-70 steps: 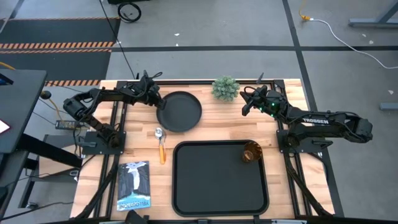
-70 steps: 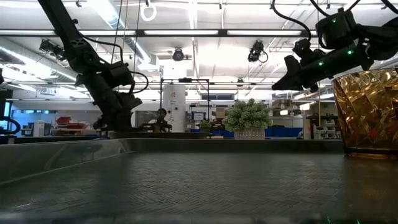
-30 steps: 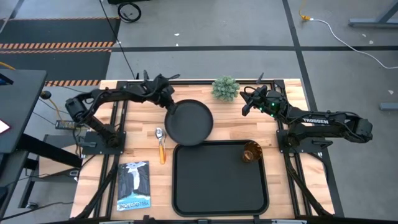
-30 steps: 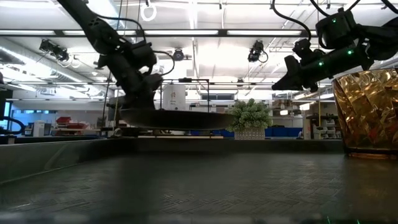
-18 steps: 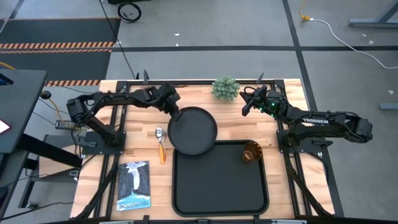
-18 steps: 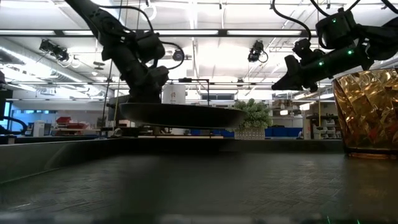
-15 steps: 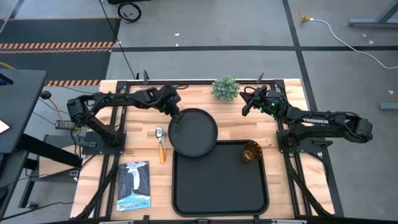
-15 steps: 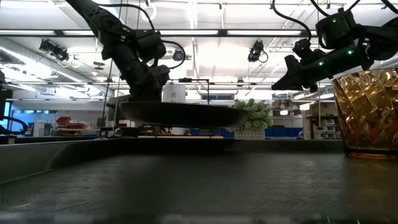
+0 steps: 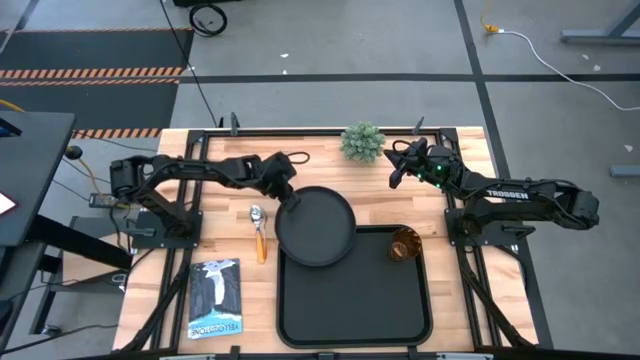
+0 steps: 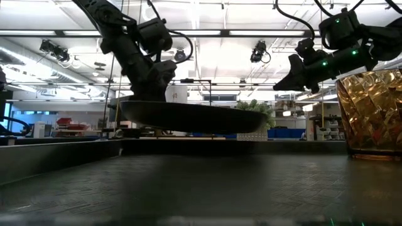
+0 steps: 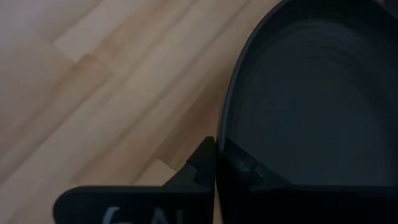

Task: Pick and place plate/cup/fork/spoon on tray
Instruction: Put the black plate on the black tray to the bottom left of the brown cup

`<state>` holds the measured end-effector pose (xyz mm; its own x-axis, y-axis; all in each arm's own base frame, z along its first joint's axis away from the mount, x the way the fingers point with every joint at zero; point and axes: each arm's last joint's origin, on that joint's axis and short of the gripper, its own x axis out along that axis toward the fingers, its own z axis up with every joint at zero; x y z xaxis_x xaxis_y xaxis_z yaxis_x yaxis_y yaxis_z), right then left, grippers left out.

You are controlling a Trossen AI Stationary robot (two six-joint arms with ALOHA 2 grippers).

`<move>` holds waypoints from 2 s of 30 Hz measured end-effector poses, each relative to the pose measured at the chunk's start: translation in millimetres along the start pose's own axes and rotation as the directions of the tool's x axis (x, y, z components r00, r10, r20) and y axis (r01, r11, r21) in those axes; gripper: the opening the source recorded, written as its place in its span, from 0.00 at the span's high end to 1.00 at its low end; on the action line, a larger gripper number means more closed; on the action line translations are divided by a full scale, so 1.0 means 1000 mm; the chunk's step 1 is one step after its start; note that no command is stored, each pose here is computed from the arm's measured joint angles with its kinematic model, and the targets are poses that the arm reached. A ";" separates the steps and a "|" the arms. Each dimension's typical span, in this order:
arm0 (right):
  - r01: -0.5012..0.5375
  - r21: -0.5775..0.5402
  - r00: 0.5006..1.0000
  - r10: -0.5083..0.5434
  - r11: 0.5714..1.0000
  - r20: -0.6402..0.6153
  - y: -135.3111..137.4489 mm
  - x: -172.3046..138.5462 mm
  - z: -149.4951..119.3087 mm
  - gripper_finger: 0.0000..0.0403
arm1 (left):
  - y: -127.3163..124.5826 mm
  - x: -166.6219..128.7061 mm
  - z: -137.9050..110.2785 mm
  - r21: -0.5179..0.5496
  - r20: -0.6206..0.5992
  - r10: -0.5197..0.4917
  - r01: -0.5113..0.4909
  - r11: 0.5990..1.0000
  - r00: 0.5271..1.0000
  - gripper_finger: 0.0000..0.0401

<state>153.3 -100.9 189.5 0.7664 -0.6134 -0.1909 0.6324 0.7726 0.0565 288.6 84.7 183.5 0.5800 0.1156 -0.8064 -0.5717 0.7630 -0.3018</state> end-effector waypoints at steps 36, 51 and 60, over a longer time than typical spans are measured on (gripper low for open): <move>-0.027 -0.072 1.000 0.028 0.997 0.009 0.001 -0.001 0.002 0.98 | -0.128 0.044 -0.020 0.116 -0.044 -0.006 0.011 0.993 0.999 0.97; -0.046 -0.074 0.999 0.048 0.996 0.014 0.003 -0.002 0.002 0.98 | -0.164 0.072 -0.030 0.143 -0.046 -0.037 0.044 0.989 0.998 0.97; -0.054 -0.074 0.998 0.056 0.996 0.031 0.005 -0.003 0.004 0.98 | -0.171 0.074 -0.034 0.141 -0.027 -0.070 0.073 0.987 0.997 0.97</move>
<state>154.7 -96.2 194.0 0.8039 -0.5736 -0.1573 0.5801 0.8145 -0.0056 409.6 -58.3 158.5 0.6030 0.0447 -0.7965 -0.4403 0.8513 -0.2855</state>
